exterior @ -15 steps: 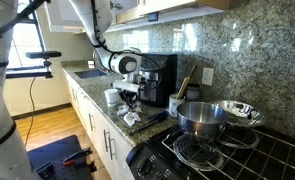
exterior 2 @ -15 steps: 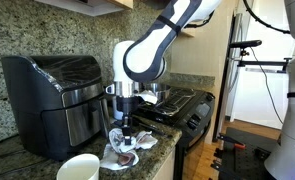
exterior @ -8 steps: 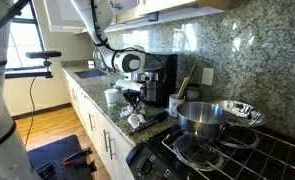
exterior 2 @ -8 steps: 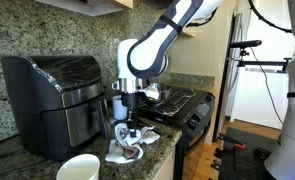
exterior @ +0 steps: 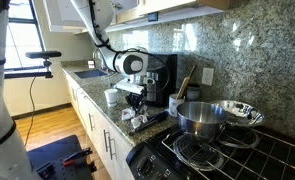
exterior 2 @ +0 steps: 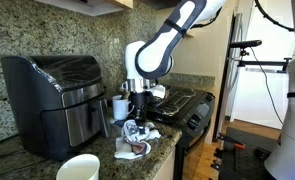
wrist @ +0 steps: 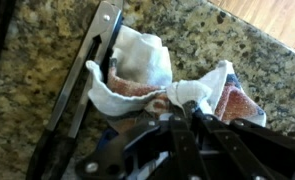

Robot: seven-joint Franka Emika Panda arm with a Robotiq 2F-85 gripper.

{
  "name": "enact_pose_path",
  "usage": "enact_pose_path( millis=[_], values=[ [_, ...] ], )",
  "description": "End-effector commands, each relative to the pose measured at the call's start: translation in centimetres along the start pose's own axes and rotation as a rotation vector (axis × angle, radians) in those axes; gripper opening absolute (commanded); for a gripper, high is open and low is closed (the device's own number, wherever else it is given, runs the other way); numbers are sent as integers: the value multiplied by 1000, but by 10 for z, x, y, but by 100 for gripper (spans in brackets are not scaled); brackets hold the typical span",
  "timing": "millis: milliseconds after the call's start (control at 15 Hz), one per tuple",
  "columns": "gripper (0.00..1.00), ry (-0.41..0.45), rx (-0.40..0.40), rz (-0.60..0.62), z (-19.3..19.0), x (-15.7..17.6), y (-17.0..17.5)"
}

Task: Use the towel to wipe the countertop

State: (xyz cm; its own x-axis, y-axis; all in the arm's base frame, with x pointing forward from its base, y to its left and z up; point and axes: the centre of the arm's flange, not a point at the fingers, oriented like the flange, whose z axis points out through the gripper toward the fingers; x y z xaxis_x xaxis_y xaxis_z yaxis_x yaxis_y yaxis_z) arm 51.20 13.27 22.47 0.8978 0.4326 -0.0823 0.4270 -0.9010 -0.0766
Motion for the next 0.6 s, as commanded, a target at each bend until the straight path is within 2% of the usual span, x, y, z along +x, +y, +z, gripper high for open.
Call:
enact_pose_path(
  millis=[0, 267, 533],
  values=[
    [4, -64, 17, -22, 14, -16, -15],
    [5, -120, 60, -124, 30, -13, -56],
    [5, -117, 60, -238, 28, 1, -98]
  ],
)
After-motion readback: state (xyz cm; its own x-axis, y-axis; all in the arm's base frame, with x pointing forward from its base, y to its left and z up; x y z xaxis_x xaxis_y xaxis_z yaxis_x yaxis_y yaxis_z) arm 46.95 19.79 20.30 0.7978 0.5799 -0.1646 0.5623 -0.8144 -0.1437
